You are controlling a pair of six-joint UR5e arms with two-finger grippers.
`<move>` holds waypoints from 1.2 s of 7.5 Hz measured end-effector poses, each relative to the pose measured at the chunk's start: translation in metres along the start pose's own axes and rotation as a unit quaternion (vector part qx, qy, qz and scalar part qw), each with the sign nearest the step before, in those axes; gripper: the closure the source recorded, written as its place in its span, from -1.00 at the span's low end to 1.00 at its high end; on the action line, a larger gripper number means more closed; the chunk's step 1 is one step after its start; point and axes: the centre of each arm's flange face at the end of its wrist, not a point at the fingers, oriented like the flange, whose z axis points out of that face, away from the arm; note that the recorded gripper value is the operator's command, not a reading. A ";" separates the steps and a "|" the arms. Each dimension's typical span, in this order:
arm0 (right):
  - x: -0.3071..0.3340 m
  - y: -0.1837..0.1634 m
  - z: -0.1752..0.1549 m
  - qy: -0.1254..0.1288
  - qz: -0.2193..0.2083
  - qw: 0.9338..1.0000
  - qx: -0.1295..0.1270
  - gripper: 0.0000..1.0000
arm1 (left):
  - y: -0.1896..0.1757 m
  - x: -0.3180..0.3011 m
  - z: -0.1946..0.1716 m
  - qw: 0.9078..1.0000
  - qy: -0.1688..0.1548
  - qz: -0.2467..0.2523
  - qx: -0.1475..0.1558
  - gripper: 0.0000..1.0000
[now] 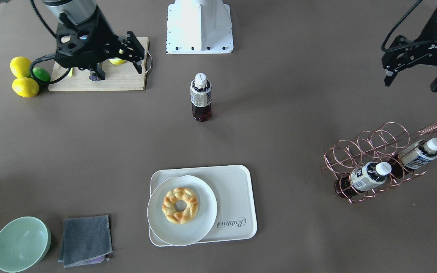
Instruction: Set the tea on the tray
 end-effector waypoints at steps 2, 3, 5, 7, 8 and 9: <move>-0.083 0.015 0.025 0.009 0.023 1.000 -0.004 -0.92 | 0.004 -0.023 0.000 1.000 -0.004 0.012 -0.004 -0.93; -0.114 0.016 0.035 0.012 0.028 1.000 -0.007 -0.88 | 0.005 -0.026 0.000 1.000 -0.004 0.015 -0.004 -0.93; -0.146 0.028 0.053 0.022 0.049 0.999 -0.005 -0.80 | 0.010 -0.034 0.006 1.000 -0.006 0.025 -0.011 -0.93; -0.156 0.041 0.072 0.035 0.049 0.998 -0.004 -0.61 | 0.035 -0.065 0.017 0.999 -0.012 0.033 -0.014 -0.93; -0.160 0.047 0.081 0.040 0.050 0.998 -0.007 -0.55 | 0.055 -0.084 0.023 0.999 -0.013 0.032 -0.008 -0.93; -0.163 0.052 0.089 0.045 0.051 0.998 -0.010 -0.54 | 0.071 -0.101 0.025 1.000 -0.007 0.026 -0.002 -0.93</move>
